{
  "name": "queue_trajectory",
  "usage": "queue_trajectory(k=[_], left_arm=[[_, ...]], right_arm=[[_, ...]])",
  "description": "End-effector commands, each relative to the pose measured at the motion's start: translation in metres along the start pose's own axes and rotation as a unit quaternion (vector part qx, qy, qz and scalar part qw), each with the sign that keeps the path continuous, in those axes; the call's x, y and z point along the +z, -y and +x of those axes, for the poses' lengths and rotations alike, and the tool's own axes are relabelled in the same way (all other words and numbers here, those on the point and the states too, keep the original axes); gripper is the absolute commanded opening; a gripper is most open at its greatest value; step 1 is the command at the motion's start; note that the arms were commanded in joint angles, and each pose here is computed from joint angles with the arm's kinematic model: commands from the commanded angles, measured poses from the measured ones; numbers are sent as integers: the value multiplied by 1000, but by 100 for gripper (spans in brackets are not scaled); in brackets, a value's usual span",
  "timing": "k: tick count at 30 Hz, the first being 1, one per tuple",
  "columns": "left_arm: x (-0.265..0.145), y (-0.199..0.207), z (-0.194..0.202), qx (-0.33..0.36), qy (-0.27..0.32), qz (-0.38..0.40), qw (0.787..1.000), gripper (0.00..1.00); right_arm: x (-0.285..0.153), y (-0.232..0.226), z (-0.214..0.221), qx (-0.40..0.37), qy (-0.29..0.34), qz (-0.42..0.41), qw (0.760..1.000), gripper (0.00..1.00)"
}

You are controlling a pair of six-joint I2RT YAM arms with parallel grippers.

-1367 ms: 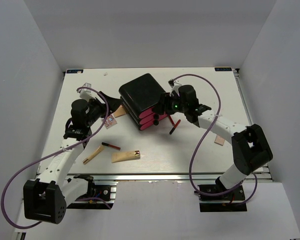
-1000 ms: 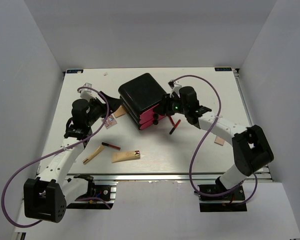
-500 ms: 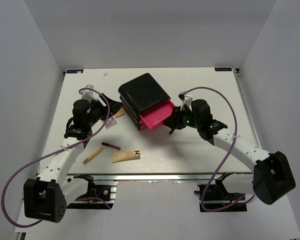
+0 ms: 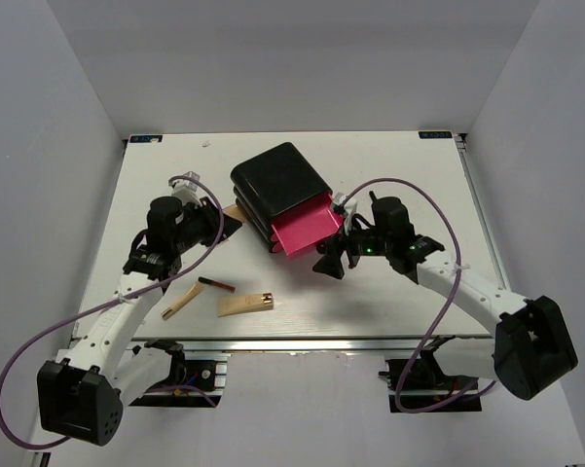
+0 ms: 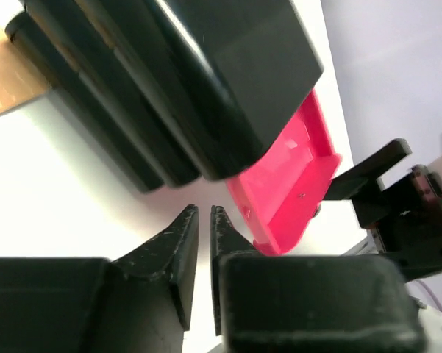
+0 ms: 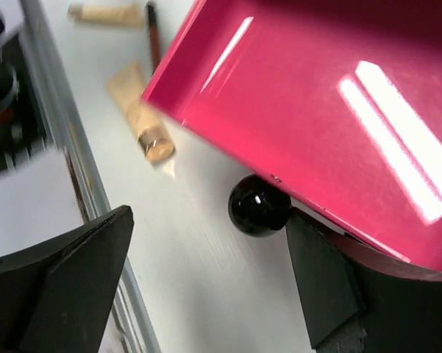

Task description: Organize the makeup

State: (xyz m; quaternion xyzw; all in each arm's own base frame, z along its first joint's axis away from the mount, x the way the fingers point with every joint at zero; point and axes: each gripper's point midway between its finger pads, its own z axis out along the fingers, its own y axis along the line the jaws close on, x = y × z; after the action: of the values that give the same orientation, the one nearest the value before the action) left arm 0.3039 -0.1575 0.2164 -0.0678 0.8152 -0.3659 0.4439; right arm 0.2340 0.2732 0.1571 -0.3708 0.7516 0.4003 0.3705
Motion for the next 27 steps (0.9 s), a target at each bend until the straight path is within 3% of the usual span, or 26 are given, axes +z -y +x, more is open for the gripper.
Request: queue_trajectory(k=[1, 4, 5, 7, 8, 9, 12, 14, 22, 27], left_arm=[[-13, -4, 3, 16, -2, -27, 1000, 21], [-18, -10, -1, -6, 25, -45, 999, 26], [-18, -13, -1, -10, 28, -51, 998, 40], [-22, -19, 1, -19, 28, -72, 997, 55], [-23, -23, 1, -21, 27, -83, 996, 62], [-27, -32, 3, -25, 25, -111, 993, 64], [-36, -53, 8, -35, 21, -174, 984, 75], [-40, -57, 7, -36, 23, -190, 981, 76], [-53, -60, 10, -59, 43, -200, 977, 77], [-54, -64, 20, -70, 43, -197, 977, 77]], right_arm=[[-17, -35, 3, -139, -4, -97, 985, 88], [-24, -38, 29, -200, -38, -126, 971, 88], [-25, -39, 36, -245, -43, -144, 958, 88], [-34, -55, 63, -265, -72, -208, 939, 84], [-36, -60, 71, -295, -74, -231, 924, 84], [-36, -67, 83, -377, -68, -267, 884, 84], [-19, -81, 106, -488, -72, -304, 815, 85], [3, -86, 93, -513, -63, -306, 800, 85], [50, -73, 74, -389, -122, -255, 877, 79], [41, -56, 75, -404, -108, -180, 890, 80]])
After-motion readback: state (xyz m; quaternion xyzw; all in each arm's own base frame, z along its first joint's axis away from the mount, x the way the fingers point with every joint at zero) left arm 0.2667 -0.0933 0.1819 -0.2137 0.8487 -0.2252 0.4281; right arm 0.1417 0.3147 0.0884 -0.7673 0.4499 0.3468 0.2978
